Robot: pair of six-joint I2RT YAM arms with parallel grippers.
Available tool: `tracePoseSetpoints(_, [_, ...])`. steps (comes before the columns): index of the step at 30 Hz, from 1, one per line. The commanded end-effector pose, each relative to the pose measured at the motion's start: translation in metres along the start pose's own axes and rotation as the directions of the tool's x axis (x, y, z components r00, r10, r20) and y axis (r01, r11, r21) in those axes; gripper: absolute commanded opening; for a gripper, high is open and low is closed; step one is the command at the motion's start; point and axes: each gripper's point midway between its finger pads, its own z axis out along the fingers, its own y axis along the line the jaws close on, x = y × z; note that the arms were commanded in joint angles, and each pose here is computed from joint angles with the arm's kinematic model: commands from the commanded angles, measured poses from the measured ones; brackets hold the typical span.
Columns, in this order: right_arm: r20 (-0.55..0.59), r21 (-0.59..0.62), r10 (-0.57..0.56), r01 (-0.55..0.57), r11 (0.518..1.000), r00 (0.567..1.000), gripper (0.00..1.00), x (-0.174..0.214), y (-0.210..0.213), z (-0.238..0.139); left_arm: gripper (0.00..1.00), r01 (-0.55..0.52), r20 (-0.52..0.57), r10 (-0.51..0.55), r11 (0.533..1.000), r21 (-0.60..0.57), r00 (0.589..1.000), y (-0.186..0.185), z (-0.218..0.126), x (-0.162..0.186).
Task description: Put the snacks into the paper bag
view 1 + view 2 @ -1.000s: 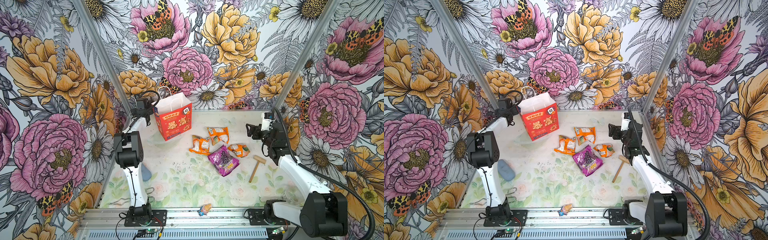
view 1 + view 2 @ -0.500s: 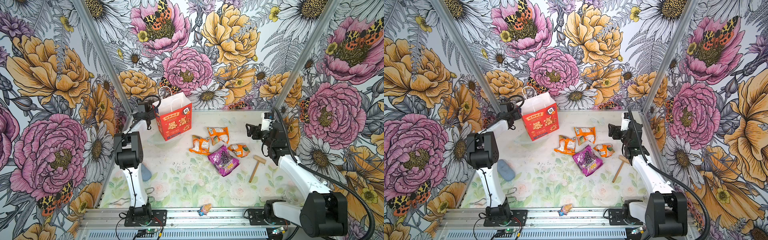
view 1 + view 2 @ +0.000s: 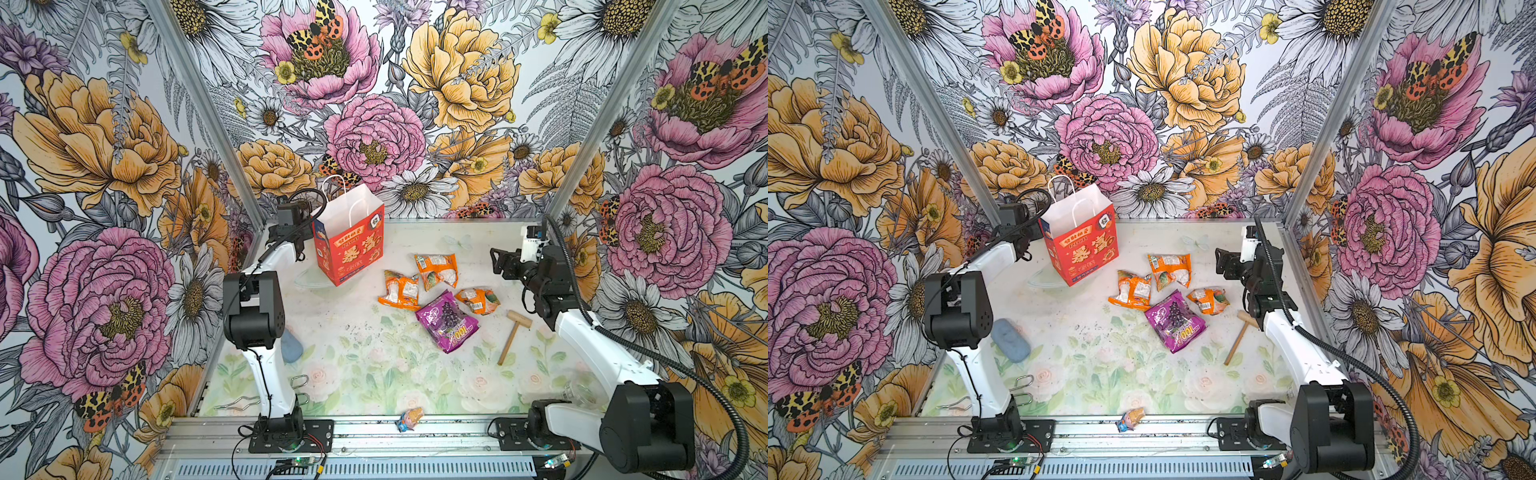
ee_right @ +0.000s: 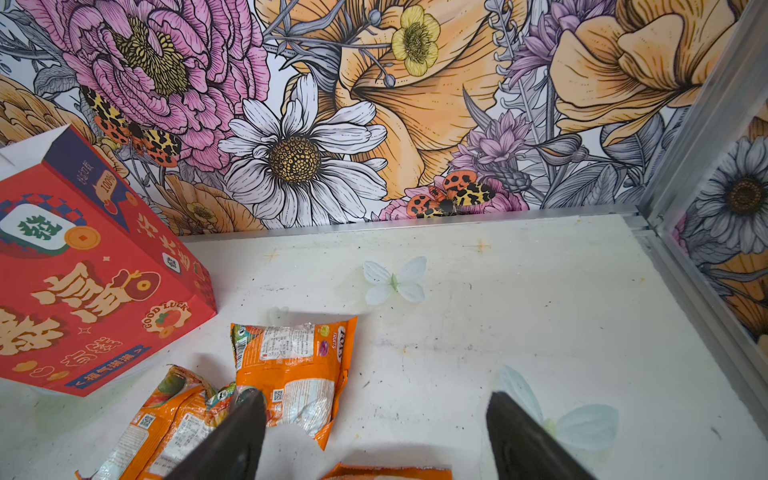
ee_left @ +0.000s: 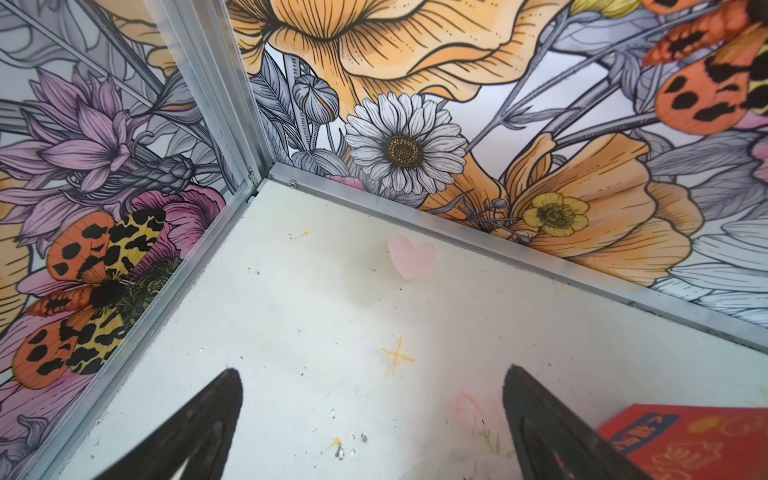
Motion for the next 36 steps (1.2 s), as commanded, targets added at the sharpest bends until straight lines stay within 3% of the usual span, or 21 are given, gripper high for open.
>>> tracePoseSetpoints(1, [0.017, -0.009, -0.006, 0.006, 1.000, 1.000, 0.85, -0.001, 0.004, 0.000, 0.99, -0.025, -0.025, 0.026, 0.999, 0.021, 0.999, -0.007, -0.014, 0.007])
tracePoseSetpoints(13, [0.016, -0.018, -0.003, 0.004, 1.000, 1.000, 0.85, -0.002, 0.005, 0.001, 0.99, -0.106, -0.090, 0.102, 0.994, -0.040, 0.991, -0.013, -0.032, 0.034])
tracePoseSetpoints(25, [-0.016, -0.044, 0.005, -0.005, 0.999, 1.000, 0.85, -0.004, 0.010, 0.007, 0.99, -0.079, -0.153, 0.078, 0.997, -0.002, 0.985, -0.014, -0.050, 0.062])
tracePoseSetpoints(26, [-0.022, -0.045, 0.008, -0.009, 0.999, 1.000, 0.85, -0.004, 0.011, 0.008, 0.99, -0.064, -0.125, 0.065, 0.998, 0.010, 0.990, -0.015, -0.061, 0.049])
tracePoseSetpoints(36, [-0.106, -0.155, 0.014, -0.030, 0.987, 0.994, 0.85, 0.002, 0.032, 0.020, 0.99, -0.059, -0.155, 0.064, 0.998, 0.035, 0.986, -0.019, -0.072, 0.057])
